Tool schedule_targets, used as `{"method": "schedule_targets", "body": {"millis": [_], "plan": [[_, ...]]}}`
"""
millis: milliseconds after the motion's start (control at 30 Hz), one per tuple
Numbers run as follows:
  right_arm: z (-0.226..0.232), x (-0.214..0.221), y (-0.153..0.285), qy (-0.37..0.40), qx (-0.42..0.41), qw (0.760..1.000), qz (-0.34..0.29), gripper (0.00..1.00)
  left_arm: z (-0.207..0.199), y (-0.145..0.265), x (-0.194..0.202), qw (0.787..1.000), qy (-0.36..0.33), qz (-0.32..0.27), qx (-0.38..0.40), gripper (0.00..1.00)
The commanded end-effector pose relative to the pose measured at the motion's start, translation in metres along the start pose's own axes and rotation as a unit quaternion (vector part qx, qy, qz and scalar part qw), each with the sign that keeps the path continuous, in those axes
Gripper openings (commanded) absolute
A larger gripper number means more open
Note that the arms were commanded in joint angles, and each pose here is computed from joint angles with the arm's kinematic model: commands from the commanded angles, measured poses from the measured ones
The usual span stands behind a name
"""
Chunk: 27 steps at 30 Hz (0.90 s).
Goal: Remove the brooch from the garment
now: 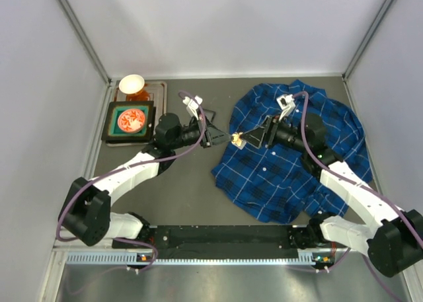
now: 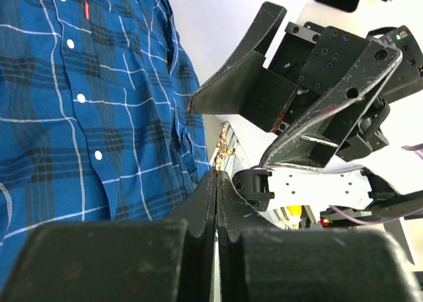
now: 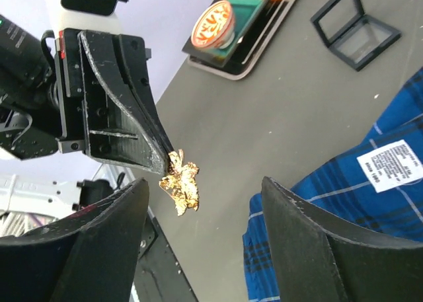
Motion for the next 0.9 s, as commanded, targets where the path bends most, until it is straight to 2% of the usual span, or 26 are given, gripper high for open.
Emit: {"method": "schedule_targets", "body": {"millis": [0, 167, 233, 433, 567, 733, 833, 867], "plan": [[0.016, -0.018, 0.000, 0.044, -0.063, 0.997, -0.017, 0.66, -0.025, 0.010, 0.008, 0.997, -0.061, 0.017, 0.040, 0.00], [0.014, -0.017, 0.002, 0.023, -0.084, 0.996, -0.027, 0.48, -0.026, 0.015, 0.012, 0.996, -0.080, 0.022, 0.030, 0.00], [0.018, -0.012, 0.002, 0.012, -0.108, 0.994, -0.019, 0.44, -0.025, 0.015, 0.014, 0.996, -0.079, 0.026, 0.030, 0.00], [0.026, -0.010, 0.001, 0.010, -0.154, 0.988, -0.019, 0.40, -0.024, 0.016, 0.019, 0.996, -0.077, 0.034, 0.032, 0.00], [0.027, -0.007, 0.001, 0.011, -0.161, 0.987, -0.016, 0.28, -0.025, 0.016, 0.019, 0.996, -0.077, 0.033, 0.031, 0.00], [0.030, -0.004, 0.000, 0.008, -0.187, 0.982, -0.013, 0.27, -0.025, 0.016, 0.019, 0.996, -0.077, 0.035, 0.033, 0.00], [0.031, -0.004, -0.001, 0.014, -0.199, 0.980, -0.013, 0.12, -0.024, 0.015, 0.019, 0.996, -0.075, 0.036, 0.033, 0.00], [0.030, -0.001, -0.002, 0.010, -0.203, 0.979, -0.007, 0.05, -0.023, 0.016, 0.020, 0.996, -0.073, 0.037, 0.030, 0.00]]}}
Point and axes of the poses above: each gripper's point midway between its finger pads, its own y axis back along the fingers, its own z axis along the line the jaws close on, x = y × z, the point moved 4 cm from there along y, back along the fingers, and after that the axes turned 15 degrees about y, right-handed, at the moved point
